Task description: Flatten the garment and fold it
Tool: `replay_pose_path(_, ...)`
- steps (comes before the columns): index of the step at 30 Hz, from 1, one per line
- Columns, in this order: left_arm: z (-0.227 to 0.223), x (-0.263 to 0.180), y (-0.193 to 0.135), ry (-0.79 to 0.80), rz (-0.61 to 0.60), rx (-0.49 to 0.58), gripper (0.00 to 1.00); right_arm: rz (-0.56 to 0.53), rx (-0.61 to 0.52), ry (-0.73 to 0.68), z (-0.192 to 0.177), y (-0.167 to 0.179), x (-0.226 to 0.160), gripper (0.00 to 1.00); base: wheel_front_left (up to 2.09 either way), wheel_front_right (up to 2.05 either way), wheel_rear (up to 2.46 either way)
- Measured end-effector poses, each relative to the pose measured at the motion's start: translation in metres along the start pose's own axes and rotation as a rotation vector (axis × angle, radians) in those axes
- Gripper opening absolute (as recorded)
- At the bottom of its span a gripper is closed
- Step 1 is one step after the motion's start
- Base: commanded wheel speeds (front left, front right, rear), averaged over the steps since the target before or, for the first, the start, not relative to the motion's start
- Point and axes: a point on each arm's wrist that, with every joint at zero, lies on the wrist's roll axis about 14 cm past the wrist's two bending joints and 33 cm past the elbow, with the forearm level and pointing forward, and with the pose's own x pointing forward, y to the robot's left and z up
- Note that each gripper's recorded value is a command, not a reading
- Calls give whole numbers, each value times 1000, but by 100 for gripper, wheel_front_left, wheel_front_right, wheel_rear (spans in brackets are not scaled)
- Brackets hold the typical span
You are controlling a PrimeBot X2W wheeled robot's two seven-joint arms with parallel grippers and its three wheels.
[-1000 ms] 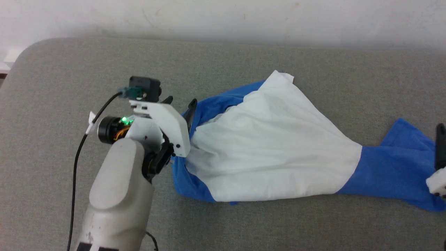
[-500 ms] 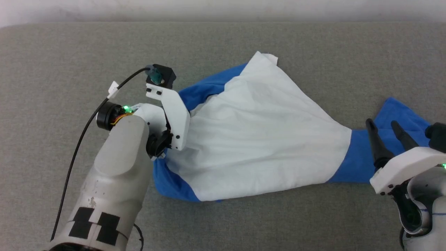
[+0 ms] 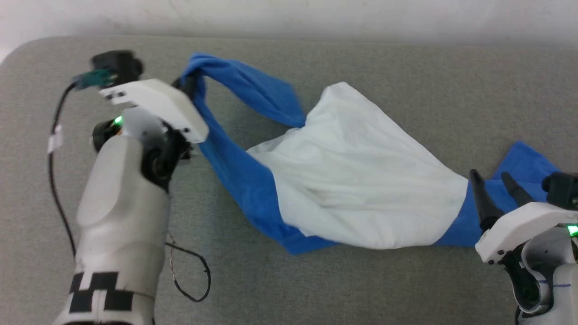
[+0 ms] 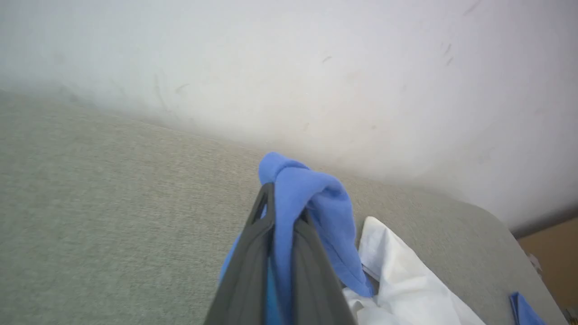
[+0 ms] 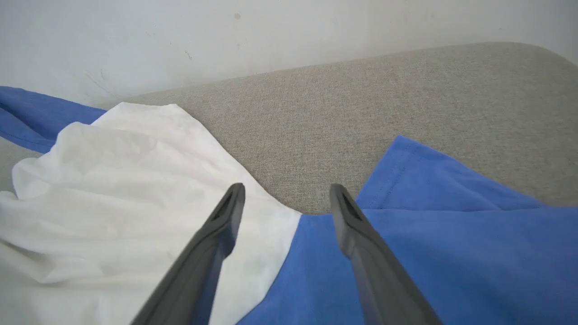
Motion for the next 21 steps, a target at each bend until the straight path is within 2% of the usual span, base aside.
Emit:
replay_pose_path(3,20,-25,36,-124,90,-88,0,25,-5,5,-1,10,0,100,0,0,0)
replay_pose_path(6,18,-59,81,-183,213,-149,0,55,-13,4,0,21,1,100,0,0,0)
replay_pose_path(11,-16,-123,142,-194,428,-270,0,103,-25,7,-1,39,2,100,0,0,0)
replay_pose_path(15,-57,-159,161,-132,540,-386,2,126,-31,8,-1,49,3,100,0,0,0)
replay_pose_path(16,-66,-164,162,-112,555,-414,45,131,-33,9,-1,50,3,100,0,0,0)
replay_pose_path(17,-75,-167,162,-89,566,-442,100,135,-34,9,-1,52,3,100,0,0,0)
replay_pose_path(21,-85,-173,155,-78,551,-500,100,151,-41,14,-2,57,1,100,0,0,0)
